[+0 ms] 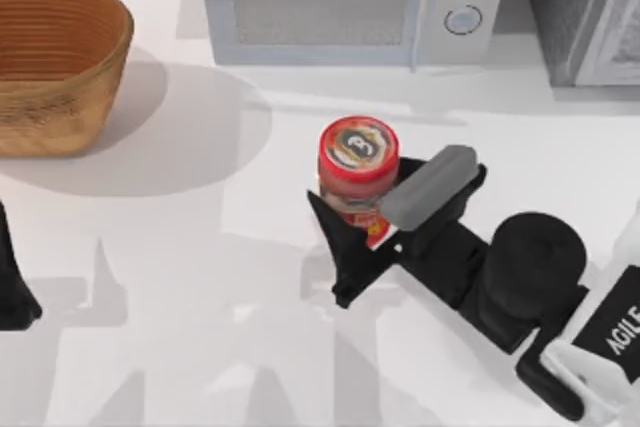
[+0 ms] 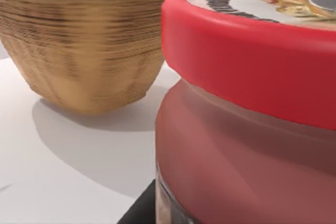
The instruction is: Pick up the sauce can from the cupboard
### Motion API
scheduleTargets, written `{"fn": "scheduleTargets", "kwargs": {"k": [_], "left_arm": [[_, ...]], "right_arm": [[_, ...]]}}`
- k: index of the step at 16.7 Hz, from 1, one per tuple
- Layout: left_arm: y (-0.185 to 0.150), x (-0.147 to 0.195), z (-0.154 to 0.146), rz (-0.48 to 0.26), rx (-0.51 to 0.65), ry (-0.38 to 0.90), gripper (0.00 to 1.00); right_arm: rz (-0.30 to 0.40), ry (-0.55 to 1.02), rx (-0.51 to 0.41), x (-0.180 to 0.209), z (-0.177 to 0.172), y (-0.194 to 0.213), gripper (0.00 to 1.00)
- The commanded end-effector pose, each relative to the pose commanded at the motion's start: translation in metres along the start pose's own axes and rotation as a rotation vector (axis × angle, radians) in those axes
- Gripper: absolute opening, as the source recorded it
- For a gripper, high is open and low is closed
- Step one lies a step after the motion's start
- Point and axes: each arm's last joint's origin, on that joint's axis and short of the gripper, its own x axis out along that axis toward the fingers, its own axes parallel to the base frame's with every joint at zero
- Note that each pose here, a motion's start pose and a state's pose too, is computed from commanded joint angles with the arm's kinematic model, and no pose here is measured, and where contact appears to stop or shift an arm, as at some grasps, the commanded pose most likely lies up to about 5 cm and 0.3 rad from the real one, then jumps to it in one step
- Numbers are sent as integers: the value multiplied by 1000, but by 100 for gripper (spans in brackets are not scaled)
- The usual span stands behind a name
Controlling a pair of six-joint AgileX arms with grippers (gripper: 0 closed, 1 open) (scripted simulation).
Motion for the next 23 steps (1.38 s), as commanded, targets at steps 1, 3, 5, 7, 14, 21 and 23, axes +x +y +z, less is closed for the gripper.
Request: {"fn": "scheduleTargets", "kwargs": {"k": [1, 3, 5, 7, 14, 21, 23], "left_arm": [[0, 0, 0, 0, 0, 0, 100], [0, 0, 0, 0, 0, 0, 100], [0, 0, 0, 0, 0, 0, 100], [0, 0, 0, 0, 0, 0, 100], [0, 0, 0, 0, 0, 0, 100], [0, 0, 0, 0, 0, 0, 100], [0, 0, 0, 0, 0, 0, 100]], "right_arm": [[0, 0, 0, 0, 0, 0, 0], [-4, 5, 2, 0, -1, -1, 0], [-8, 3, -1, 7, -3, -2, 0], [-10, 5, -1, 19, -9, -2, 0], [0, 0, 0, 59, -26, 1, 0], [0, 0, 0, 60, -26, 1, 30], [0, 0, 0, 60, -26, 1, 45]]}}
